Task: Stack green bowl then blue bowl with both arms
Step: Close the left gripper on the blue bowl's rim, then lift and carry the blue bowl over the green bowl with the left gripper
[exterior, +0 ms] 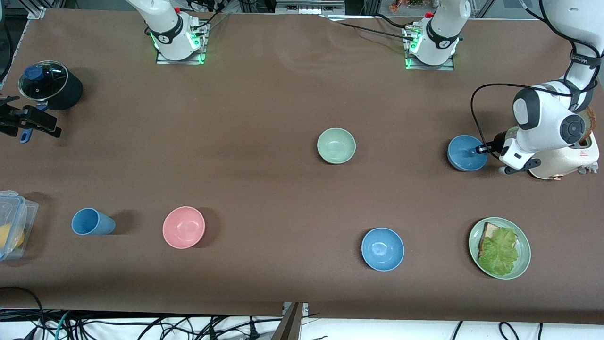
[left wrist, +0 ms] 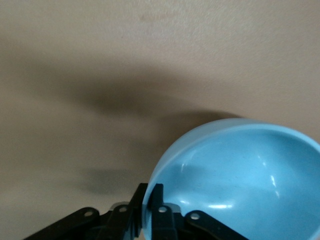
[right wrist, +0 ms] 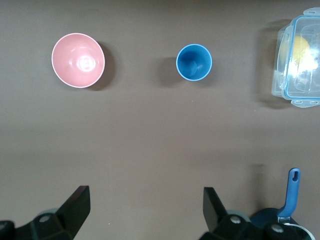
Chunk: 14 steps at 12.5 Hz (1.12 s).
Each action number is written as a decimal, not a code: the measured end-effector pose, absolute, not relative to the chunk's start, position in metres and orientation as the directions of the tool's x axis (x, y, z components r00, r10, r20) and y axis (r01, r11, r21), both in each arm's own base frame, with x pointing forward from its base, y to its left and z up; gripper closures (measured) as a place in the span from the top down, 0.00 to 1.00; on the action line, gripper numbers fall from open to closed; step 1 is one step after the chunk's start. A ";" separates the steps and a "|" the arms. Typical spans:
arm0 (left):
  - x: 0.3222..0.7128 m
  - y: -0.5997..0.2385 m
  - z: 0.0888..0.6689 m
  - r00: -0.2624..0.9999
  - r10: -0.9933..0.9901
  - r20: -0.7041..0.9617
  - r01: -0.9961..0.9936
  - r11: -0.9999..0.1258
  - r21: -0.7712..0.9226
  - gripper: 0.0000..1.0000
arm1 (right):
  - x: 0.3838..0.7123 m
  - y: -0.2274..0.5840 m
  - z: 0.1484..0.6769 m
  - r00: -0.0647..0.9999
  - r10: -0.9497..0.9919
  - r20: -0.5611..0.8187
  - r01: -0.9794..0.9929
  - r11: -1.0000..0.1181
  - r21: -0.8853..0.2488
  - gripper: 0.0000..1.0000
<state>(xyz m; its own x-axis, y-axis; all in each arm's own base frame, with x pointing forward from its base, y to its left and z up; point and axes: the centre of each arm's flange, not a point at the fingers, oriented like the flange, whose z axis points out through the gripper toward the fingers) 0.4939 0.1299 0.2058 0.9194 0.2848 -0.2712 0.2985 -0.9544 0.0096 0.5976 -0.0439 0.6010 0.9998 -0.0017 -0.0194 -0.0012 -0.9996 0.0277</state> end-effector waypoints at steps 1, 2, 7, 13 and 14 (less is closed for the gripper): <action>0.497 0.130 0.221 0.912 0.281 -0.300 0.297 -0.955 0.009 0.06 | 0.598 -0.044 0.601 1.000 -0.002 -0.019 -0.001 -1.000 0.028 1.00; 0.500 0.131 0.244 0.900 0.276 -0.336 0.296 -0.955 0.008 0.06 | 0.598 -0.044 0.601 1.000 -0.002 -0.020 -0.001 -1.000 0.028 1.00; 0.540 0.085 0.392 0.888 0.185 -0.420 0.266 -0.954 0.141 0.05 | 0.598 -0.044 0.601 1.000 -0.002 -0.020 -0.001 -1.000 0.028 1.00; 0.557 -0.144 0.366 0.908 0.086 -0.411 0.199 -0.950 0.240 0.05 | 0.598 -0.044 0.601 1.000 -0.002 -0.020 -0.001 -1.000 0.028 1.00; 0.555 -0.178 0.357 0.910 0.090 -0.405 0.203 -0.948 0.246 0.05 | 0.598 -0.044 0.601 1.000 -0.002 -0.020 -0.001 -1.000 0.028 1.00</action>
<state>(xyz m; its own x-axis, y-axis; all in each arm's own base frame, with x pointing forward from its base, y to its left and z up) 0.5546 -0.1783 0.3571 0.9099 0.0900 -0.4049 0.2034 -0.9476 0.2462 0.5977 -0.0440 0.6006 0.9998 -0.0019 -0.0200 -0.0013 -0.9996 0.0278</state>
